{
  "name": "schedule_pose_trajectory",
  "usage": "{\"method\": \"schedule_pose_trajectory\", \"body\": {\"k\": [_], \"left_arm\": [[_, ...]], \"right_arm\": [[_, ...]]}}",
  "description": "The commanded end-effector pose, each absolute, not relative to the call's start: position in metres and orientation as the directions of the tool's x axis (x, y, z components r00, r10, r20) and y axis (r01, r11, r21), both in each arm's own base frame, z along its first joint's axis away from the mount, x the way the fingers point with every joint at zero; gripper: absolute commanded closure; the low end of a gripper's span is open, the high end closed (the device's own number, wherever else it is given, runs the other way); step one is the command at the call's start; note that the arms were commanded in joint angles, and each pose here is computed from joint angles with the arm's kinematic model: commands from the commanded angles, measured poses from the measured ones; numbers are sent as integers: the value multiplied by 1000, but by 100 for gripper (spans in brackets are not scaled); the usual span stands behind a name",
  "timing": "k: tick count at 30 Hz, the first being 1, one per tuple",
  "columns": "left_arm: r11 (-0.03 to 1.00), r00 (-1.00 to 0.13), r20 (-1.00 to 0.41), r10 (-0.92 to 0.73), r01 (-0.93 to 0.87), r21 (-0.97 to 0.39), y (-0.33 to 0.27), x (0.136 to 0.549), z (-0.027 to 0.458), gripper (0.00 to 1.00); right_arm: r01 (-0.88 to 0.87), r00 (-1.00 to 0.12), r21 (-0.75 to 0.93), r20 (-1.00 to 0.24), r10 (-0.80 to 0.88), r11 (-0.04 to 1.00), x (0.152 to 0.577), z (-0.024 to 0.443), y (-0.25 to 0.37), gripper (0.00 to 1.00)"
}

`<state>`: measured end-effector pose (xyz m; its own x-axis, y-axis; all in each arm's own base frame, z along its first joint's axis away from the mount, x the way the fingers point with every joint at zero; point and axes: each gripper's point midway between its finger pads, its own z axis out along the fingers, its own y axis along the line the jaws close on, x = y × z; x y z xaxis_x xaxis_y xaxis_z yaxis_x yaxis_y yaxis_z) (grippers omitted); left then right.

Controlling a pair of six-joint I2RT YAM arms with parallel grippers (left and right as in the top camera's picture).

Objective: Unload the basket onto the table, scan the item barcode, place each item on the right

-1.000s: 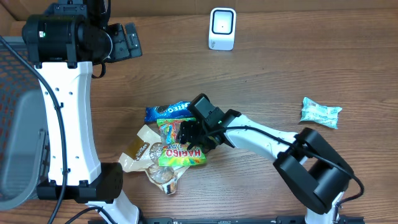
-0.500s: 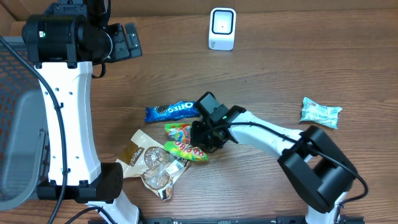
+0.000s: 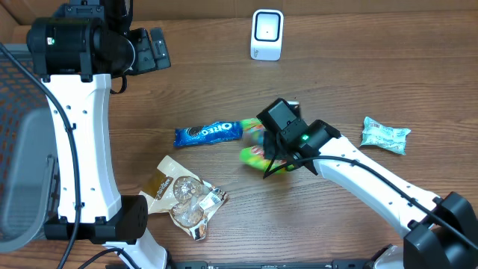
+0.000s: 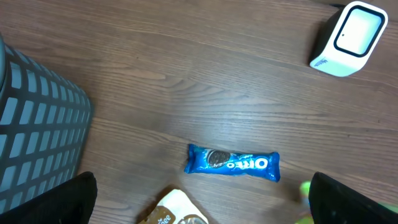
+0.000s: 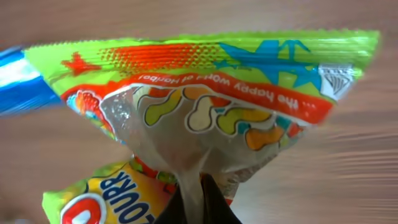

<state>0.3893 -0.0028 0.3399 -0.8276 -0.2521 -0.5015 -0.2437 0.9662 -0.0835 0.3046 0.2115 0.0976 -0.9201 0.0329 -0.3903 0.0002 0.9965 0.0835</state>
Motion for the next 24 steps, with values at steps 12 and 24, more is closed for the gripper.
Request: {"method": "schedule_pose_trajectory", "body": {"k": [12, 24], "left_arm": [[964, -822, -507, -260, -254, -82, -4, 391, 341, 0], [964, -822, -507, -260, -254, -82, -3, 391, 341, 0]], "right_arm": [[-4, -688, -814, -419, -593, 580, 386, 157, 122, 96], [-362, -608, -912, 75, -790, 192, 382, 112, 136, 96]]}}
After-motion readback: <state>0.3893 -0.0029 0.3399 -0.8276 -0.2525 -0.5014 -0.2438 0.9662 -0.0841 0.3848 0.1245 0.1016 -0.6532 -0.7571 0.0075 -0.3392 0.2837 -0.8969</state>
